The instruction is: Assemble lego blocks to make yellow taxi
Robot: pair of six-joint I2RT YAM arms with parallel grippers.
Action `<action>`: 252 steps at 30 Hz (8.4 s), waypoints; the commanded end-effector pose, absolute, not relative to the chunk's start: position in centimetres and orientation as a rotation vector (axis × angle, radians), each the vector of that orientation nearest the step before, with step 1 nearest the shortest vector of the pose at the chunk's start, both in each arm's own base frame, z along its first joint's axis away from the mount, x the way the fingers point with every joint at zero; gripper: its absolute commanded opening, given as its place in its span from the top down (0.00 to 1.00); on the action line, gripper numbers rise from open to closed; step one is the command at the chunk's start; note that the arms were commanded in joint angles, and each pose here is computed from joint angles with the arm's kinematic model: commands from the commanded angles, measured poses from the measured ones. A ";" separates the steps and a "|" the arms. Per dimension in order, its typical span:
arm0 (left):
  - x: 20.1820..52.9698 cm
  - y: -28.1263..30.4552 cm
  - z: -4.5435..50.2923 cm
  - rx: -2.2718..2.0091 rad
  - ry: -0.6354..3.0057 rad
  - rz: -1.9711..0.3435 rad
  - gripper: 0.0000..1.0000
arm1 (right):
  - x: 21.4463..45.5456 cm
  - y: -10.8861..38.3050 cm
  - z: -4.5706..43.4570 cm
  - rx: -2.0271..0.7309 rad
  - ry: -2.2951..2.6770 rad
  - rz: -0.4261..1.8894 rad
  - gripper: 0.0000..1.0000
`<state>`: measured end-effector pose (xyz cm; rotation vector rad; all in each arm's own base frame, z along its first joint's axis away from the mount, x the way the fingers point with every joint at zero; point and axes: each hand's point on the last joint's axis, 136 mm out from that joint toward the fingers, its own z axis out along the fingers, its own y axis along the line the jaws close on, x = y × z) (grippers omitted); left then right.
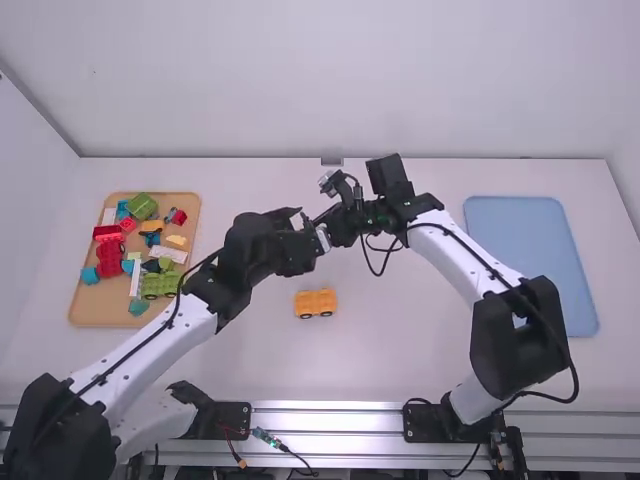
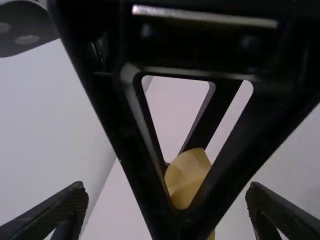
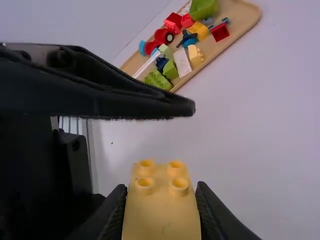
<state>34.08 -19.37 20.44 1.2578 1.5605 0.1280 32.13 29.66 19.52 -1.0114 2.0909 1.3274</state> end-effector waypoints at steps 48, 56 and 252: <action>32.0 -19.0 23.3 1.517 1.636 -0.782 0.06 | 29.7 26.8 20.7 -1.634 1.475 0.884 0.88; 32.6 -20.6 21.1 1.557 1.703 -0.686 0.09 | 29.5 27.2 20.8 -1.644 1.458 0.883 0.91; 29.8 -30.2 6.0 1.841 2.015 -0.148 0.01 | 35.8 1.7 20.7 -0.568 2.083 0.275 0.01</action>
